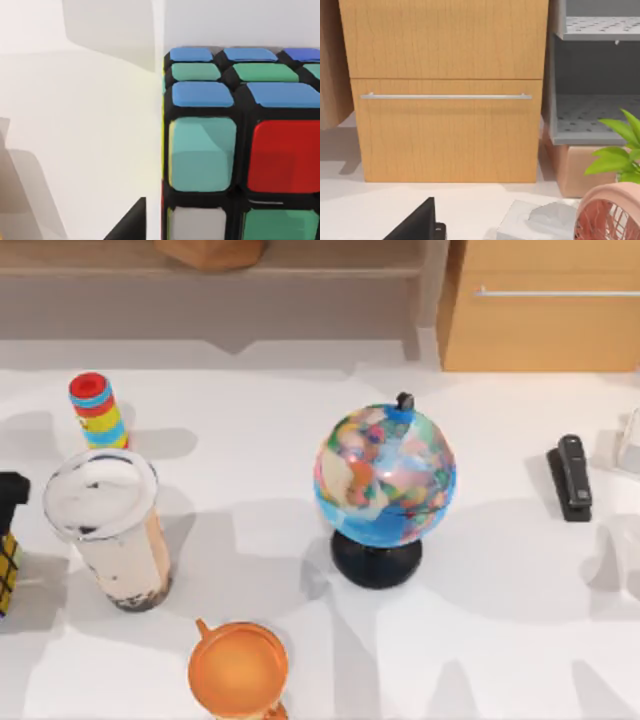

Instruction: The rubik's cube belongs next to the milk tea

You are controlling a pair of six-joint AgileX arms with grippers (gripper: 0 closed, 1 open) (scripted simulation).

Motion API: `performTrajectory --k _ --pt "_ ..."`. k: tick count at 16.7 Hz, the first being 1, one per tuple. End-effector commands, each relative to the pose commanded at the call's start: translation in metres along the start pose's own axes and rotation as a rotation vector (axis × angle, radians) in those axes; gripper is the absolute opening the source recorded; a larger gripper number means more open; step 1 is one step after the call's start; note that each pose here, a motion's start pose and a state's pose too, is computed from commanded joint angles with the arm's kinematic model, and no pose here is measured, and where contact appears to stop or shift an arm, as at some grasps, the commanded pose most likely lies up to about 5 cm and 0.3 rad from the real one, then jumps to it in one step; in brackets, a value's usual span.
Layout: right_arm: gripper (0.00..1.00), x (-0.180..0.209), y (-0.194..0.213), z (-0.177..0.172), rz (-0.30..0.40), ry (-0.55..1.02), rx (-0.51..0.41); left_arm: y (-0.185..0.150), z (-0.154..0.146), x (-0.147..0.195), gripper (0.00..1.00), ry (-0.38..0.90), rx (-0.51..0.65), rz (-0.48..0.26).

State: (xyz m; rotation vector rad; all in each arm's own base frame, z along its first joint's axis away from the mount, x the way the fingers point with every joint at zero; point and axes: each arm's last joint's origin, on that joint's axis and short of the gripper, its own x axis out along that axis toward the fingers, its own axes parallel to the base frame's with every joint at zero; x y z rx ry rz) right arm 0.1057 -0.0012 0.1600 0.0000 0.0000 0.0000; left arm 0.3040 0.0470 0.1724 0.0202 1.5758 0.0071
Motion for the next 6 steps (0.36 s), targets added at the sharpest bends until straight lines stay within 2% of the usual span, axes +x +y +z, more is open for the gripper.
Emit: performTrajectory --k 6 --pt "1.0 0.0 0.0 0.0 0.0 0.0 0.0 0.0 0.0 0.0 1.0 0.0 0.0 0.0"
